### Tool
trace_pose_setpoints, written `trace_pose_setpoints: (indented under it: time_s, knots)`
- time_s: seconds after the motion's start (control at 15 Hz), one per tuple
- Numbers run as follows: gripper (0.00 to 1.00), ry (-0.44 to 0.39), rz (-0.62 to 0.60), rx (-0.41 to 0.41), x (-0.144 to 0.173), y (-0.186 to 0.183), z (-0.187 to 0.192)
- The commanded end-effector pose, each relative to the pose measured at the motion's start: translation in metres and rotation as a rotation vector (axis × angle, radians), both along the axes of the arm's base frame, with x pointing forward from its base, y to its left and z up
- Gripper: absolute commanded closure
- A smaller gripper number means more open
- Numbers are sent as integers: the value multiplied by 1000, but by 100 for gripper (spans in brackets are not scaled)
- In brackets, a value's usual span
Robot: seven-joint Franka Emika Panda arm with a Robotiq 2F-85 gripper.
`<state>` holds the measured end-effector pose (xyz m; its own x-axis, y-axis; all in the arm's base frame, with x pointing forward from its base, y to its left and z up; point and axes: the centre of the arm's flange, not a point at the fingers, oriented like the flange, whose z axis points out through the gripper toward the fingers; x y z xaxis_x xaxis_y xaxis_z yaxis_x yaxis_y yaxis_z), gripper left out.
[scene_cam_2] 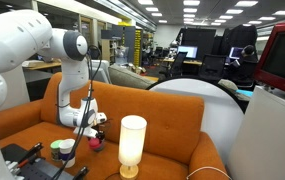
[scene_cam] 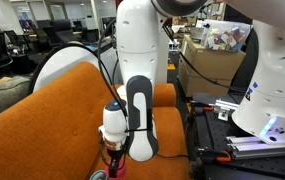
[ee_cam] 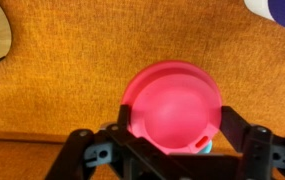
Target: Put the red lid on the white and blue cup
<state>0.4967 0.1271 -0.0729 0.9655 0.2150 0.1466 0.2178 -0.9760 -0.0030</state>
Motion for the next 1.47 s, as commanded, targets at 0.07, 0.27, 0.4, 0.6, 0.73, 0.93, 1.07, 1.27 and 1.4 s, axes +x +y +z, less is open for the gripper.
trace_pose_setpoints:
  time_s: [0.07,0.27,0.4,0.6,0.73,0.93,1.07,1.27,1.4]
  knots:
    - [36,-79,17,3,-19,18,43]
    - [36,-125,42,10,-27,33,67]
    - [36,-107,64,10,-34,43,80]
    - [36,-95,115,12,-41,56,97]
    - [36,-70,158,16,-45,66,106]
    - [36,25,209,11,-50,79,111]
    - [36,81,242,-2,-53,85,111]
    - [36,135,285,-12,-56,92,107]
    - [36,169,301,-27,-58,93,99]
